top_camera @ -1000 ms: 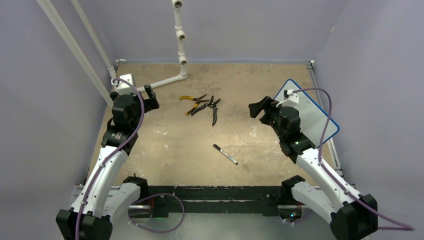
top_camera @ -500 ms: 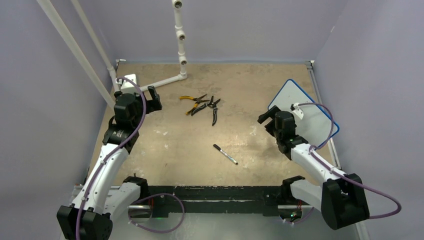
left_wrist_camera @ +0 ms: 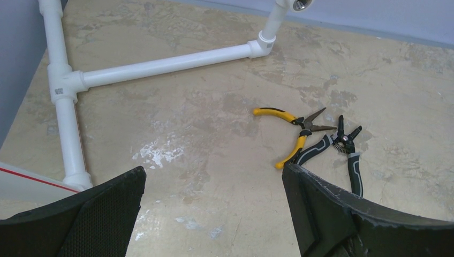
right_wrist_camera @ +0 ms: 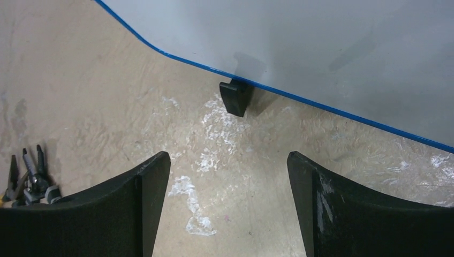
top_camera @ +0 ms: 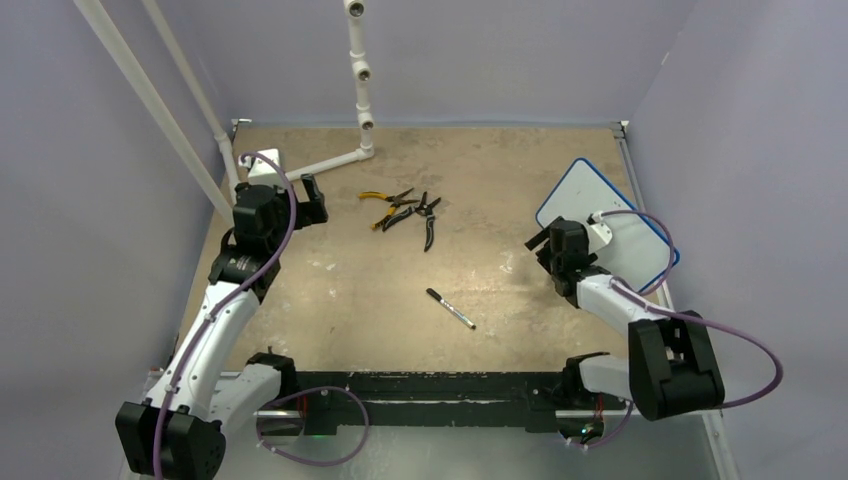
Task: Write a sentence on the whiteboard
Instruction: Move the whiteboard to the center of the board.
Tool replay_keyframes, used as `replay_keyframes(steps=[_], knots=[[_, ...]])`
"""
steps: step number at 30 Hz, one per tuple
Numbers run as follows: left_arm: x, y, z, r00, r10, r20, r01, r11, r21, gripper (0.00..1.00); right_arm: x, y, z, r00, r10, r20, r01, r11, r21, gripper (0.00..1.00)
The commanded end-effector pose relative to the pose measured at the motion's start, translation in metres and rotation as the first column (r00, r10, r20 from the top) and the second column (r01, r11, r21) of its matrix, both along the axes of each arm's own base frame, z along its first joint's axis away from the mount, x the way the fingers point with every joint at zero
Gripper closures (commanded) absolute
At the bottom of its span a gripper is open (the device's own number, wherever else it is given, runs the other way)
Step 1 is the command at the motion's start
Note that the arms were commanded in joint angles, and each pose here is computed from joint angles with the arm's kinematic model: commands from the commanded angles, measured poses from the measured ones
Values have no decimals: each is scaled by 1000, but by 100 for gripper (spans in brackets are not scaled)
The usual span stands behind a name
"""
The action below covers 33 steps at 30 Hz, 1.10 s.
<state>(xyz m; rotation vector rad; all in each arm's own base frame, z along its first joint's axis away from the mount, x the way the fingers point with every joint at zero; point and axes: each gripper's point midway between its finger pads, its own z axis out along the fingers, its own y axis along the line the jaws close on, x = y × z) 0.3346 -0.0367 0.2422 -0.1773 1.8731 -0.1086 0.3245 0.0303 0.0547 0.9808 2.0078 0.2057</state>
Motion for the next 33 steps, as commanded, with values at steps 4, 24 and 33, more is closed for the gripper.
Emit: replay_keyframes(steps=[4, 24, 33], knots=[[5, -6, 13, 999, -25, 34, 26, 1000, -18, 1, 23, -15, 14, 989, -131, 66, 131, 991, 3, 24], [6, -9, 13, 999, -37, 32, 38, 999, -24, 1, 51, -40, 3, 974, -227, 20, 228, 960, -163, 50], [6, -9, 13, 999, -37, 34, 38, 999, -24, 1, 49, -38, -1, 977, -212, -1, 209, 963, -170, 52]])
